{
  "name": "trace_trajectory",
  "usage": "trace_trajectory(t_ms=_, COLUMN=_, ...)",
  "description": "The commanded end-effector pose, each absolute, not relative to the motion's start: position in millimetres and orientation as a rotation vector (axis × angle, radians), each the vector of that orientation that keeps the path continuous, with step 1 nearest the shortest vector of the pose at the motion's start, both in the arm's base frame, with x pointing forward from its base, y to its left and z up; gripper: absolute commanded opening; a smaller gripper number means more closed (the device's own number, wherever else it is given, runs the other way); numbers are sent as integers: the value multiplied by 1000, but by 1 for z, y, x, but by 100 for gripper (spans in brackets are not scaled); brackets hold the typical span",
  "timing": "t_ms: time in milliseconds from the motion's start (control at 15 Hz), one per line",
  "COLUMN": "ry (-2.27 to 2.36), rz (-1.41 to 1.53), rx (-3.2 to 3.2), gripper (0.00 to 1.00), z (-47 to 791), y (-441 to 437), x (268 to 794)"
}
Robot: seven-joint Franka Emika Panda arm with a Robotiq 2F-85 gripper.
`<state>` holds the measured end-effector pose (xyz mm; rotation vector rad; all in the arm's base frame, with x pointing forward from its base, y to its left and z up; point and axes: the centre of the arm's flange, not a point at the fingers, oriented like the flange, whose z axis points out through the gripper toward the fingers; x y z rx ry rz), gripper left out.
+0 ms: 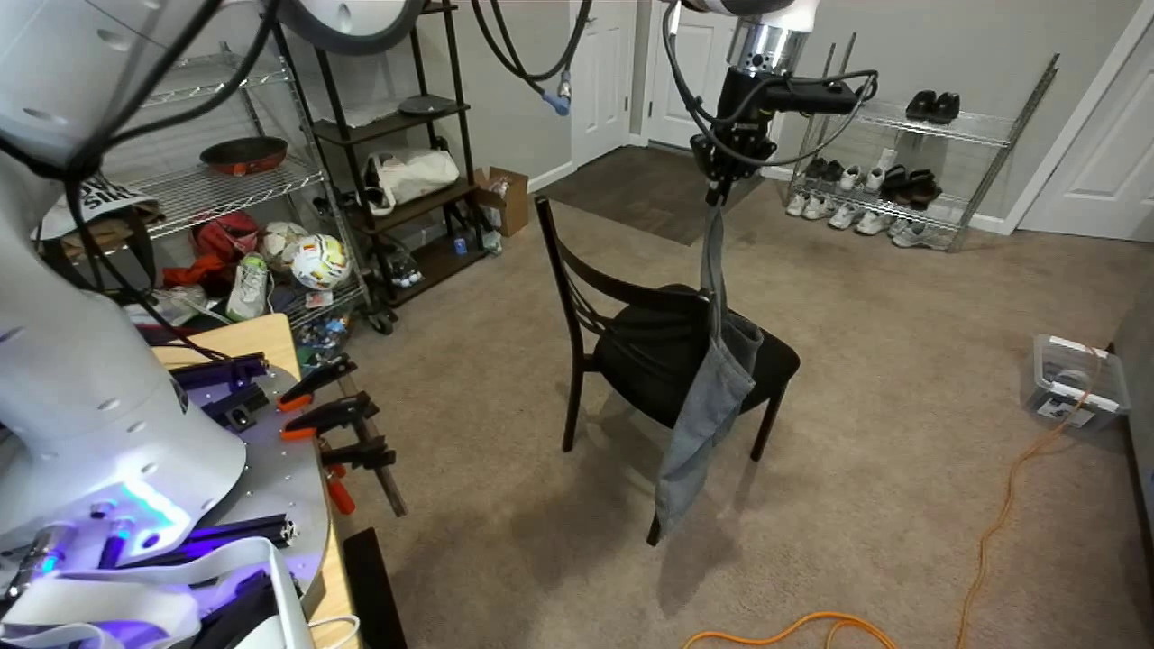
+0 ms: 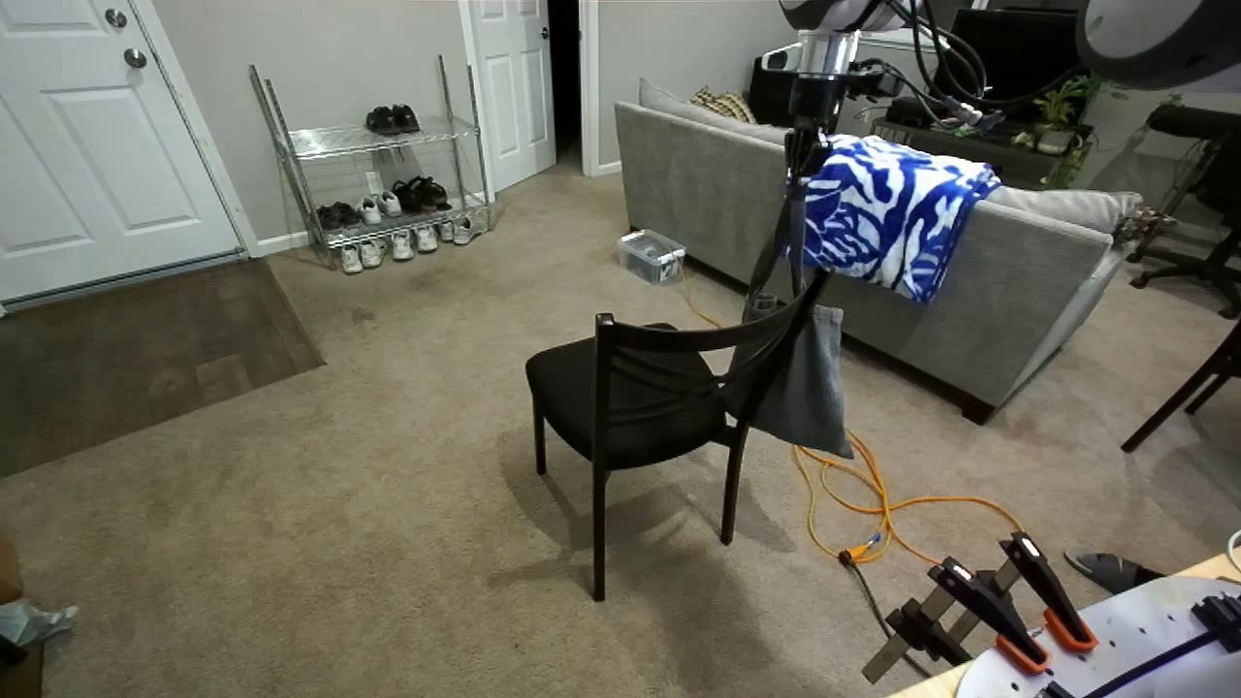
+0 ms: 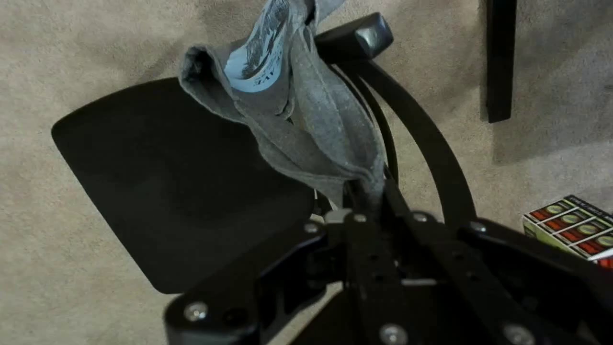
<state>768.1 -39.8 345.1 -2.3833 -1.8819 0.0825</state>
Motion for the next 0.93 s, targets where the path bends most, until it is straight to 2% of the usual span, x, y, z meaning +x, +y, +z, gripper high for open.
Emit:
trace_trajectory(t_ms=0, ry=-1976, rz=85, rx=-2323, gripper=3, z=354, y=-25, x=749)
trace_trajectory(t_ms=533, ry=-1739, rz=93, rx=-2502, gripper=3, z=348, y=-124, x=743)
trace_trajectory(t_ms=867, ry=-1778, rz=116, rx=-2465, gripper=3, z=344, y=-120, x=735)
